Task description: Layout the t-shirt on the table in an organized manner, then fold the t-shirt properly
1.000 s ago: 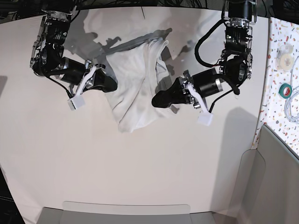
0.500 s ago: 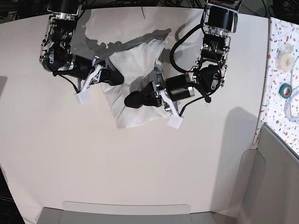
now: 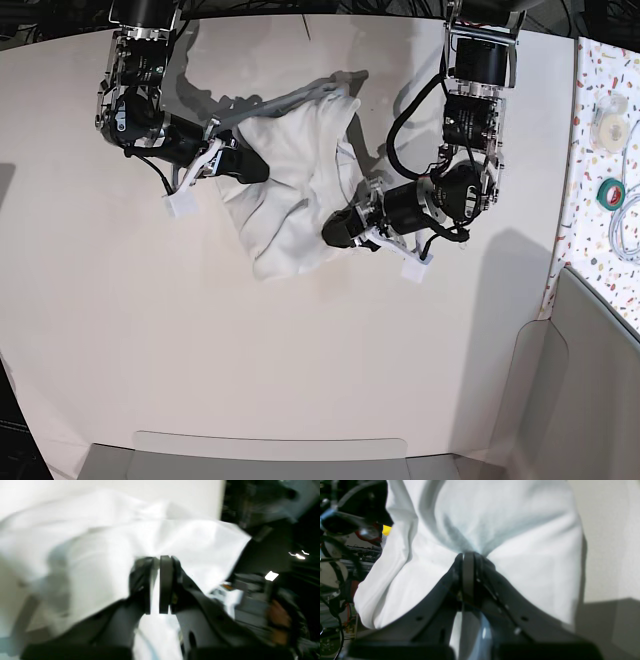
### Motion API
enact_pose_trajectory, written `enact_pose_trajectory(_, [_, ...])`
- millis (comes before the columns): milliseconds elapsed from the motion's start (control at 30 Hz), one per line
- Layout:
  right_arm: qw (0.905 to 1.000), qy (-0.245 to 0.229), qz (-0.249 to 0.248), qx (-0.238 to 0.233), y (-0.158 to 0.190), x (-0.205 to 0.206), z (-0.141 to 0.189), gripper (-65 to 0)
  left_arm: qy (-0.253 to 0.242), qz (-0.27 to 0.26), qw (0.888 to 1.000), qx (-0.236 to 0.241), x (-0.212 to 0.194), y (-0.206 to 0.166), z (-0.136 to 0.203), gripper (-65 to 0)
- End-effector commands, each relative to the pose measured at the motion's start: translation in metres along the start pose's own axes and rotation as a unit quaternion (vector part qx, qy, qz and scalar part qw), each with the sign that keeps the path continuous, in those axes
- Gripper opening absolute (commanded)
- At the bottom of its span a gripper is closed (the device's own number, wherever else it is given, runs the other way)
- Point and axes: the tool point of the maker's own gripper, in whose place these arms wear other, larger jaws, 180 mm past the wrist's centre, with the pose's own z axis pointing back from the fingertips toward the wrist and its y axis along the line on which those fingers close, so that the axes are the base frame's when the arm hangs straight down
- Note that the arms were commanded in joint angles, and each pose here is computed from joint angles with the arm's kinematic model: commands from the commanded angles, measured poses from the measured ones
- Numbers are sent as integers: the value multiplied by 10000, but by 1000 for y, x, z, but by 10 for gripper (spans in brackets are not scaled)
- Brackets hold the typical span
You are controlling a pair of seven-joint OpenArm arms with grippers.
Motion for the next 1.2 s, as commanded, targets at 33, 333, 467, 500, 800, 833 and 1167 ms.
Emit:
enact_pose_trajectory(33, [9994, 204, 108, -244, -9, -4, 3, -650, -93, -113, 9991, 400, -2, 17, 2, -618])
enact_pose_trajectory(333, [9958, -362, 815, 182, 37, 39, 17, -650, -428, -468, 9890, 1338, -9, 67, 10, -619])
enact_pose_trajectory(467, [9818, -866, 1601, 544, 82, 79, 35, -650, -483, -469, 9886, 1344, -9, 68, 10, -619])
enact_pose_trajectory(500, [9780, -990, 1710, 677, 93, 87, 39, -650, -494, -478, 9887, 1333, -8, 67, 11, -620])
enact_pose_trajectory(800, [9763, -1136, 1604, 907, 97, 117, 18, -650, -1969, -1396, 9683, 640, 45, -7, 71, -617])
enact_pose_trajectory(833, [9785, -1070, 1512, 902, 94, 115, 11, -650, -2189, -1602, 9614, 463, 50, -21, 82, -616])
enact_pose_trajectory(1167, [9777, -1006, 1546, 1005, 104, 126, -10, -650, -577, -1491, 9778, -1357, -36, -76, 81, -616])
